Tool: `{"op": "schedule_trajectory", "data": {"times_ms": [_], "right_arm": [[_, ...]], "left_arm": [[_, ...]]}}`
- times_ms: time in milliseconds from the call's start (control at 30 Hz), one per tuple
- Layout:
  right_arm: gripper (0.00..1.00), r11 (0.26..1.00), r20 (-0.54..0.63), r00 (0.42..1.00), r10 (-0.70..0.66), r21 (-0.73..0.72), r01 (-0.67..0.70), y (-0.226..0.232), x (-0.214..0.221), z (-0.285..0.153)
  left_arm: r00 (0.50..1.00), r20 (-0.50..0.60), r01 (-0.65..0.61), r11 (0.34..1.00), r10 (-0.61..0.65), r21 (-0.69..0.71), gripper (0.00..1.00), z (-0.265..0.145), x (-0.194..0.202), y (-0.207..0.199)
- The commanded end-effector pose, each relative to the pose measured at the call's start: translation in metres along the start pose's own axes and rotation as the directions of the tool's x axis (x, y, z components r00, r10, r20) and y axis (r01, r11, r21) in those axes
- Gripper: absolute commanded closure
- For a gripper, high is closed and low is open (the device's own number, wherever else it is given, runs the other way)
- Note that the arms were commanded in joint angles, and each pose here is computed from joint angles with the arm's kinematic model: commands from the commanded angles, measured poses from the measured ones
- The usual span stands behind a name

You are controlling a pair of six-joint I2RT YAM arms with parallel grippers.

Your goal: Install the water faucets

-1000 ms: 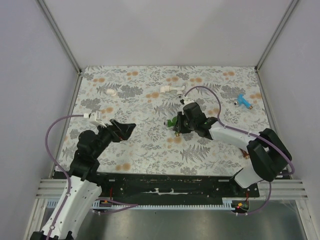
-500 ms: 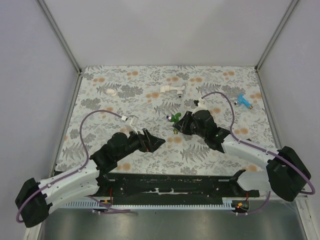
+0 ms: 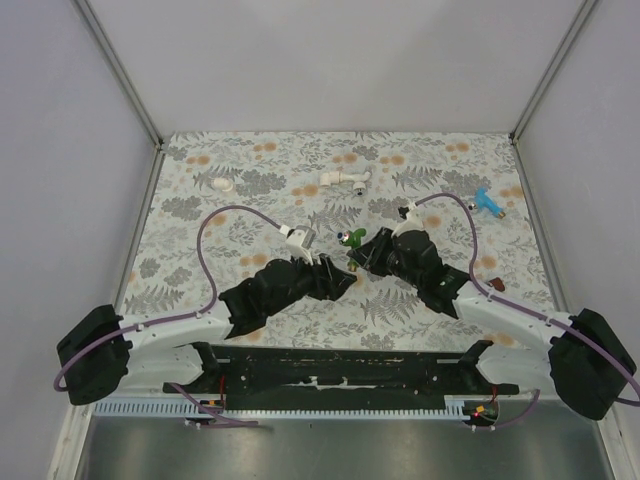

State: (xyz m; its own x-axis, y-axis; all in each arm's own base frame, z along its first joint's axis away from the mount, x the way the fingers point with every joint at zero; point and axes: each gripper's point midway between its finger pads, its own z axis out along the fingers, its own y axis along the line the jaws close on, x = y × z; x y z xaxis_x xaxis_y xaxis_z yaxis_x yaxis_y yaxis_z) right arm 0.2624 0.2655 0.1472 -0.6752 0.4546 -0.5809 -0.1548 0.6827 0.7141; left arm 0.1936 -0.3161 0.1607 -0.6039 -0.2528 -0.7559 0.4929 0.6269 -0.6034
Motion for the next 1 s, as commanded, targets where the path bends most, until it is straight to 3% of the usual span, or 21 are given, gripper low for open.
{"op": "schedule_trajectory", "data": {"times_ms": [0, 100, 167, 600, 733, 767, 800, 900, 967], "right_arm": [[0.89, 0.997, 0.083, 0.996, 0.038, -0.072, -0.032, 0.022, -0.019, -0.007], [0.89, 0.996, 0.086, 0.995, 0.042, -0.076, -0.036, 0.022, -0.018, -0.009], [0.89, 0.996, 0.092, 0.994, 0.051, -0.083, -0.043, 0.022, -0.019, -0.011], [0.89, 0.992, 0.080, 0.994, 0.078, -0.103, -0.070, 0.024, -0.012, -0.013], [0.89, 0.991, 0.079, 0.993, 0.083, -0.108, -0.074, 0.024, -0.012, -0.014], [0.89, 0.991, 0.077, 0.993, 0.085, -0.109, -0.077, 0.024, -0.011, -0.015], [0.89, 0.991, 0.077, 0.993, 0.087, -0.109, -0.078, 0.024, -0.010, -0.015], [0.86, 0.991, 0.079, 0.993, 0.087, -0.110, -0.078, 0.023, -0.011, -0.017], [0.80, 0.992, 0.083, 0.993, 0.083, -0.103, -0.075, 0.021, -0.011, -0.018]], "left_arm": [[0.995, 0.090, -0.036, 0.999, 0.034, 0.020, 0.32, 0.017, -0.026, -0.020], [0.996, 0.084, -0.031, 0.999, 0.032, -0.013, 0.35, 0.025, -0.021, -0.014], [0.995, 0.092, -0.031, 0.999, 0.033, -0.025, 0.44, 0.029, -0.020, -0.011], [0.994, 0.093, -0.051, 0.998, 0.054, -0.030, 0.44, 0.051, -0.014, -0.009], [0.992, 0.107, -0.059, 0.996, 0.065, -0.060, 0.50, 0.051, -0.014, -0.002], [0.992, 0.109, -0.063, 0.996, 0.070, -0.068, 0.52, 0.051, -0.015, 0.000], [0.990, 0.114, -0.070, 0.995, 0.078, -0.074, 0.62, 0.050, -0.016, 0.002], [0.988, 0.120, -0.091, 0.993, 0.100, -0.079, 0.68, 0.048, -0.017, 0.003], [0.986, 0.117, -0.106, 0.991, 0.115, -0.078, 0.84, 0.047, -0.016, 0.005]]}}
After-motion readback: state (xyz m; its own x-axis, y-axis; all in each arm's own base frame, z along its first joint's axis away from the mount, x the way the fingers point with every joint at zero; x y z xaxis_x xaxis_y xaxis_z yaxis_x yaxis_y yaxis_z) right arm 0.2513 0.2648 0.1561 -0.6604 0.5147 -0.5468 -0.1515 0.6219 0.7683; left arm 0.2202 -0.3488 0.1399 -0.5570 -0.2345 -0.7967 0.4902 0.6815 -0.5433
